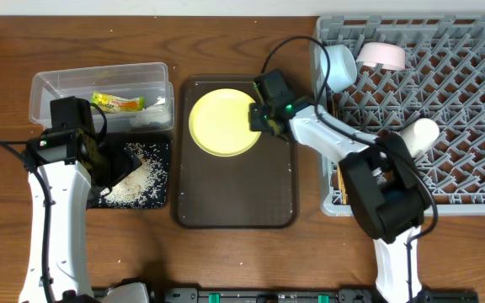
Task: Sort waste into correct bins and load items into the dishwasher rack
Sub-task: 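Lift the yellow plate and stand it upright in the dish rack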
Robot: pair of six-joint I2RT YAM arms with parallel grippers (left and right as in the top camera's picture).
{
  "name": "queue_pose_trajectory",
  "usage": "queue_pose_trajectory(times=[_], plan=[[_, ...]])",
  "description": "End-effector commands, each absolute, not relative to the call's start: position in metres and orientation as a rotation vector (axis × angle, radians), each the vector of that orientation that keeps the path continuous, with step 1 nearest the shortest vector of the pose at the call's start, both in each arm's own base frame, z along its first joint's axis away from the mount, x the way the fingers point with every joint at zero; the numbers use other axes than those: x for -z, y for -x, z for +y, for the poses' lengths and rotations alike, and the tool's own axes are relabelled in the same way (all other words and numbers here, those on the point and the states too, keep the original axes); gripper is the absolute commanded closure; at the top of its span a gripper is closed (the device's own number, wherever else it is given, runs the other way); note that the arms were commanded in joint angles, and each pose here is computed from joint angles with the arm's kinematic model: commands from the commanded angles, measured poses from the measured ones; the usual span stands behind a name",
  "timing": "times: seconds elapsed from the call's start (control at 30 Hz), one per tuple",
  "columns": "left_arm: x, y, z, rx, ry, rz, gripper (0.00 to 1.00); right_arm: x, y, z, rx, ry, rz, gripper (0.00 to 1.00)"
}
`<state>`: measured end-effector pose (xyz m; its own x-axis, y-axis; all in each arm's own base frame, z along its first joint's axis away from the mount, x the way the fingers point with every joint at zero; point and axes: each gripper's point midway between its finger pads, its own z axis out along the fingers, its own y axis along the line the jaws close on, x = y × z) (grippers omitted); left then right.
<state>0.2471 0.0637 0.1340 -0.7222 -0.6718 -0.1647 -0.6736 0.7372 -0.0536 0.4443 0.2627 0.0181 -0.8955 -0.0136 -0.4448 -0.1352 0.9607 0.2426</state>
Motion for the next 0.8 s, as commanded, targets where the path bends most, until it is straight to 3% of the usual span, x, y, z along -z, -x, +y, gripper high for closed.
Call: queue_pose_trajectory(times=[0.0,0.37,0.57,0.77], plan=[[-0.135,-0.245,0.065,-0.018,1.088,2.759,0.07,-0.078,-0.457,0.239,-0.318,0.217,2.540,0.99],[-0.135,-0.245,0.065,-0.019,1.088,2.758,0.06,-0.230,-0.429,0.117,0.129,0.268,2.332,0.99],[-0.135,-0.245,0.065,-0.019,1.088,2.758,0.07,-0.281,-0.408,0.035,0.515,0.063,2.235,0.99],[-0.135,-0.245,0.065,-0.019,1.088,2.758,0.07,-0.293,-0.396,-0.017,0.845,0.068,2.222,0.99]])
